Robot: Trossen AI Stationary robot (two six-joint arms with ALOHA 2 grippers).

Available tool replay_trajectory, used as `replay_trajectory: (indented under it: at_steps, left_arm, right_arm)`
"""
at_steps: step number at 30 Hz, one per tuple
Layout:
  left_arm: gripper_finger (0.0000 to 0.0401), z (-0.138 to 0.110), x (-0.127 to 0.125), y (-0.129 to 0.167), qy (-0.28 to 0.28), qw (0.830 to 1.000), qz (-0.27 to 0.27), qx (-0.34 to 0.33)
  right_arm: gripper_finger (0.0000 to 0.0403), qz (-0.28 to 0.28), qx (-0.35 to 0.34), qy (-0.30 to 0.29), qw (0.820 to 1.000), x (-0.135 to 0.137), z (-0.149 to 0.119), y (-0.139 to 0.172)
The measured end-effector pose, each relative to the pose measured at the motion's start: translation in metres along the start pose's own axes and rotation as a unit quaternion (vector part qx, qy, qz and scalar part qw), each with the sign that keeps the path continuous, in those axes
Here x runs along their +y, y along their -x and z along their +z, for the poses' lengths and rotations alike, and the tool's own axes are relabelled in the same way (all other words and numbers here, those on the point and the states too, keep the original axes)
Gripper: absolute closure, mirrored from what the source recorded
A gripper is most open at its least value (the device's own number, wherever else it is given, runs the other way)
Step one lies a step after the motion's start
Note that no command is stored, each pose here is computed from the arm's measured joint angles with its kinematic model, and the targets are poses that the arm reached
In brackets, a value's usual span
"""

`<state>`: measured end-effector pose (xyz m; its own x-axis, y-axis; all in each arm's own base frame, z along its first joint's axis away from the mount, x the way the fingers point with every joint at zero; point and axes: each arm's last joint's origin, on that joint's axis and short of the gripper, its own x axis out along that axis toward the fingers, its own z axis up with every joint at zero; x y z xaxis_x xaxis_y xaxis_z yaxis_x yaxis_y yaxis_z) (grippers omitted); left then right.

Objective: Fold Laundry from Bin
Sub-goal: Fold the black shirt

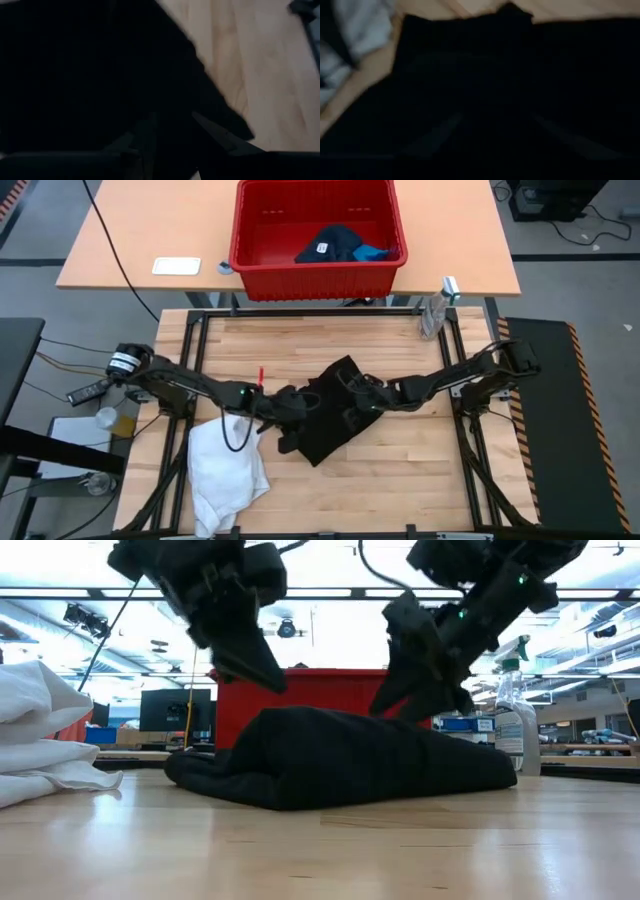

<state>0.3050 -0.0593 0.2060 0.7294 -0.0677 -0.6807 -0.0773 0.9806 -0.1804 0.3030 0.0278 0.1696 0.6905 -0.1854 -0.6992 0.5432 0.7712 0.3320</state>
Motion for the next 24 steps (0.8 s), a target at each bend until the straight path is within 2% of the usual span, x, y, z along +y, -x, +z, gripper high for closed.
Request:
replay_trajectory:
  at_steps: [5,11,14,20,24]
  left_arm:
    - [0.0285,0.002,-0.002,-0.001,0.025,1.000,-0.005,-0.014]
    - [0.0285,0.025,0.012,0.010,0.026,0.999,0.013,-0.038]
    - [0.0285,0.031,0.021,0.014,0.033,0.999,0.033,-0.011]
    - [0.0285,0.022,0.025,0.011,0.048,0.998,0.040,0.010]
    - [0.0285,0.014,0.019,0.008,0.087,0.995,0.035,0.025]
  right_arm:
    - [0.0174,0.031,-0.030,0.008,0.999,0.001,0.015,0.018]
    - [0.0177,0.057,-0.085,0.029,0.994,-0.005,0.040,0.039]
    - [0.0185,0.065,-0.106,0.033,0.992,-0.005,0.046,0.050]
    - [0.0196,0.079,-0.077,0.045,0.993,0.008,0.030,0.053]
    - [0.0196,0.090,-0.056,0.048,0.993,0.017,0.017,0.048]
